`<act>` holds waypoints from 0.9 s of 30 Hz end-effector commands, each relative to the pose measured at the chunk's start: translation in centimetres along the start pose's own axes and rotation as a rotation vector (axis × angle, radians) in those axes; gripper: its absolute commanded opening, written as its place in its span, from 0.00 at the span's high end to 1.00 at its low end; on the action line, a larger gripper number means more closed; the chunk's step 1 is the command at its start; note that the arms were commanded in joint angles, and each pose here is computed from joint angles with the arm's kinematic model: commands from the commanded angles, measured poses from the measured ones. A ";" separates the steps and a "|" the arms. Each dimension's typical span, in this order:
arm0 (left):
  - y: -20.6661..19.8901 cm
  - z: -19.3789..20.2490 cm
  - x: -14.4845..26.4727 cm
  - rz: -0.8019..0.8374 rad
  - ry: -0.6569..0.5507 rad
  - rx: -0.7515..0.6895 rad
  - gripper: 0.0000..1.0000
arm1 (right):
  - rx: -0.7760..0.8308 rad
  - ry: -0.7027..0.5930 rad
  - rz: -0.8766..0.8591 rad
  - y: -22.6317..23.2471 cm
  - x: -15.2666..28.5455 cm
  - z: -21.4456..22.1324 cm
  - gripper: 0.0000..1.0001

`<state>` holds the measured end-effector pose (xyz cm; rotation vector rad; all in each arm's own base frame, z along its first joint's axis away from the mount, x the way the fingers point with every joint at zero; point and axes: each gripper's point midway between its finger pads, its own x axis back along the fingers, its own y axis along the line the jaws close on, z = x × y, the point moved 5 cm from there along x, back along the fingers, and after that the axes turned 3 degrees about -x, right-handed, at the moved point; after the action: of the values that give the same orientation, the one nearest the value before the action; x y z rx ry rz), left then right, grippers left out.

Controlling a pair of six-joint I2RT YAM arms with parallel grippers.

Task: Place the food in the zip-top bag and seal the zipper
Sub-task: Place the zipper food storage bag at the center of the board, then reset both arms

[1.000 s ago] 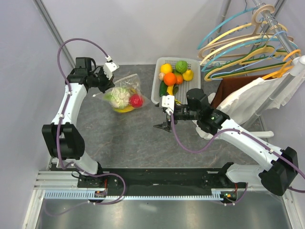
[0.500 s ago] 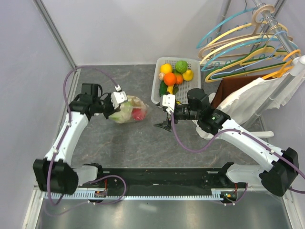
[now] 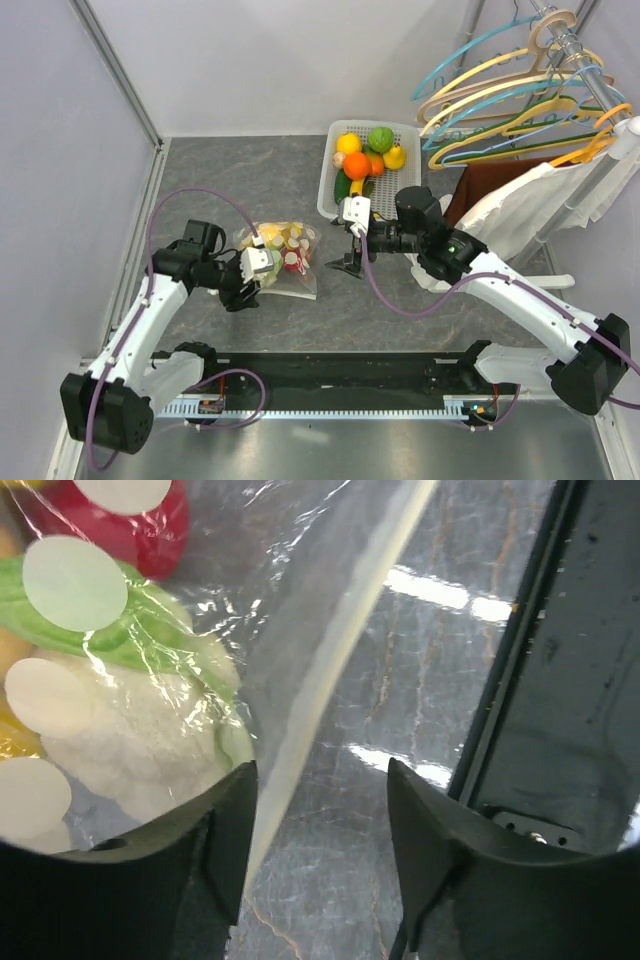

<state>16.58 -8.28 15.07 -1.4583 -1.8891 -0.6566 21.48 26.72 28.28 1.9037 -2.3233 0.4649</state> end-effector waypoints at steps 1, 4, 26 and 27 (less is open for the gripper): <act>-1.6 -3.3 2.9 0.004 -0.121 -0.060 0.30 | -0.019 -0.047 0.014 0.2 1.1 -2.1 0.02; -0.8 -5.6 5.0 -0.061 -0.154 0.018 0.19 | -0.076 -0.058 0.028 0.4 1.5 -2.7 0.02; 5.6 -14.1 11.3 -0.372 -0.293 0.503 0.00 | -0.255 -0.107 0.125 1.7 6.3 -7.0 0.02; 5.5 -14.0 11.4 -0.378 -0.297 0.508 0.00 | -0.252 -0.100 0.126 1.9 6.4 -6.7 0.02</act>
<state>22.67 -9.99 32.52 -0.9960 -2.3190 -0.1706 18.41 24.26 35.80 1.7406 -2.4139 0.0872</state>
